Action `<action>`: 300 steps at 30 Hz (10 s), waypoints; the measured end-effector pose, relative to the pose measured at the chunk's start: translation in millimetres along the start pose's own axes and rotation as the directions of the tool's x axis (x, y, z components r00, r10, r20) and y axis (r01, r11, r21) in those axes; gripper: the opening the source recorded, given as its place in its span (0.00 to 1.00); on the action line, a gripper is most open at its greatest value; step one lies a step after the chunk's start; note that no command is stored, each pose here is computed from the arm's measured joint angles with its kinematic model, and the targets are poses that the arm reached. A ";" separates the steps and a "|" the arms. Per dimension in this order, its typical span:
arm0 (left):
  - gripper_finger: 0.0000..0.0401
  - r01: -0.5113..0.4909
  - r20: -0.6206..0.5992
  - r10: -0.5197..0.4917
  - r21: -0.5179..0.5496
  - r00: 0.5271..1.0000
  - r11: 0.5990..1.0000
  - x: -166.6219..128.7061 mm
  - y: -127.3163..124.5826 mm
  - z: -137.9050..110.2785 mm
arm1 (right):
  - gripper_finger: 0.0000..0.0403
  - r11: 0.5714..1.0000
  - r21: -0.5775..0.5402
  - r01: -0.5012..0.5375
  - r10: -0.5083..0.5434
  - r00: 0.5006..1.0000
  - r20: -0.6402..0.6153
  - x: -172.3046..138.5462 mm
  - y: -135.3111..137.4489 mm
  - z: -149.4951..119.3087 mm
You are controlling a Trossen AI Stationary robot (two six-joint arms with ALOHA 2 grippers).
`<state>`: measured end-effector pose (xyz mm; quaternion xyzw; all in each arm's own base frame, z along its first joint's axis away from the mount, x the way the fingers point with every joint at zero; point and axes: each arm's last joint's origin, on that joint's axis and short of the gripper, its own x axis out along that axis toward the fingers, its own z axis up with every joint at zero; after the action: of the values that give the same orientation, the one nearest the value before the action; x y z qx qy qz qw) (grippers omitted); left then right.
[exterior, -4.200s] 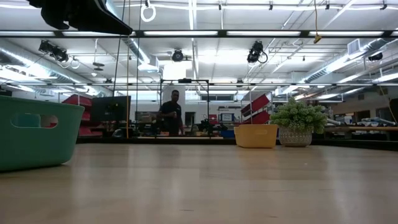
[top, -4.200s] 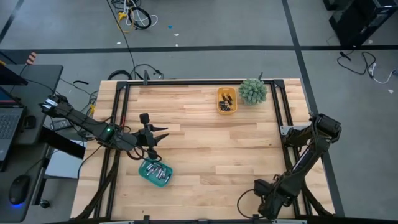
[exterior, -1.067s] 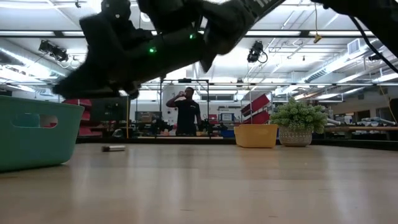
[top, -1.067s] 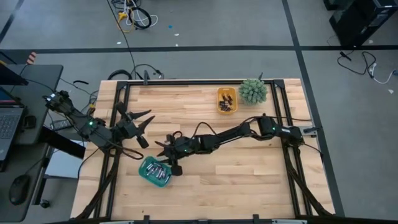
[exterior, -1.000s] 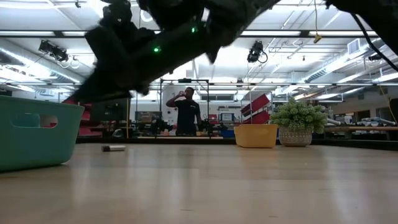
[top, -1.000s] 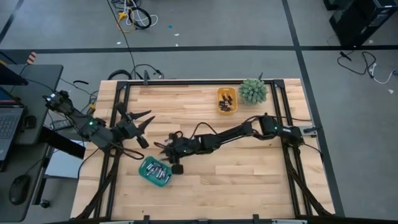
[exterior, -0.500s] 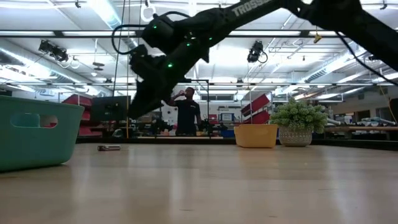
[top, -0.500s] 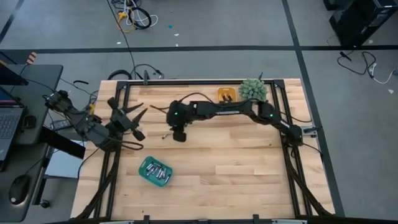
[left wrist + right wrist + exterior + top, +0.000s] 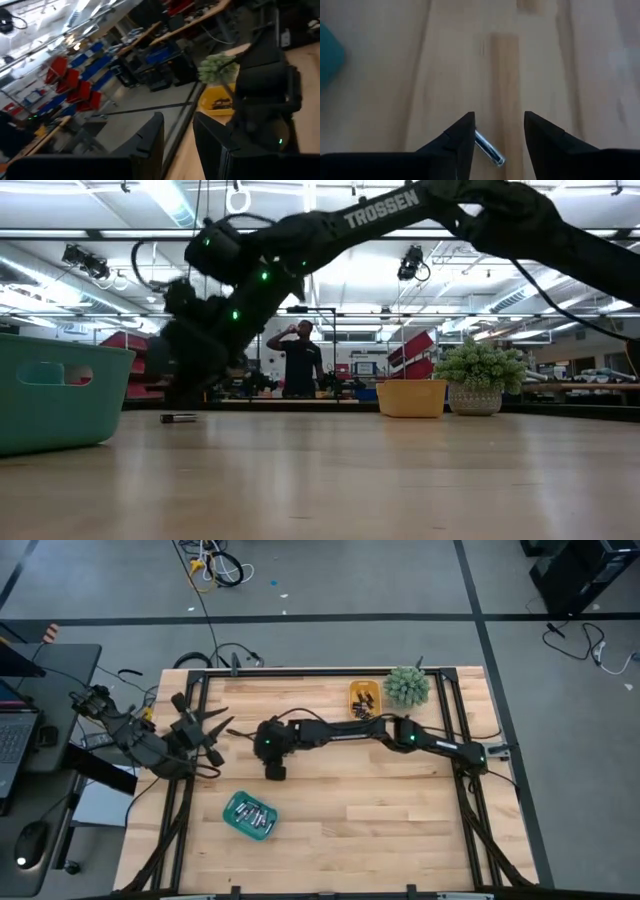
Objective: Sort batteries
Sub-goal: Put the silver battery into the green bin, then return to Home Position
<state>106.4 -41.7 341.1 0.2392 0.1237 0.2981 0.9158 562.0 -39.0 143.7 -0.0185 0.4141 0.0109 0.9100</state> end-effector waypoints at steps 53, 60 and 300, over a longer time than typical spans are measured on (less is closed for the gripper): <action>0.26 0.153 -0.035 -0.164 -0.217 0.986 0.964 -0.2 -8.6 -12.7 | 0.03 0.915 -0.282 -0.287 0.371 0.874 0.313 -25.5 107.8 27.9; 0.26 0.161 -0.051 -0.178 -0.238 0.983 0.958 1.7 -17.2 -19.5 | 0.26 0.949 -0.203 -0.242 0.297 0.903 0.310 -24.3 123.0 25.2; 0.12 0.519 0.562 -0.169 -0.551 0.810 0.654 33.0 -30.1 -146.8 | 0.30 0.990 0.030 0.137 -0.093 0.481 0.872 -337.8 56.1 -322.2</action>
<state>92.9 10.4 197.4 -0.0796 -0.1722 0.0705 0.9793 95.4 1.8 185.7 -0.0580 -0.1050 -0.0333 0.9922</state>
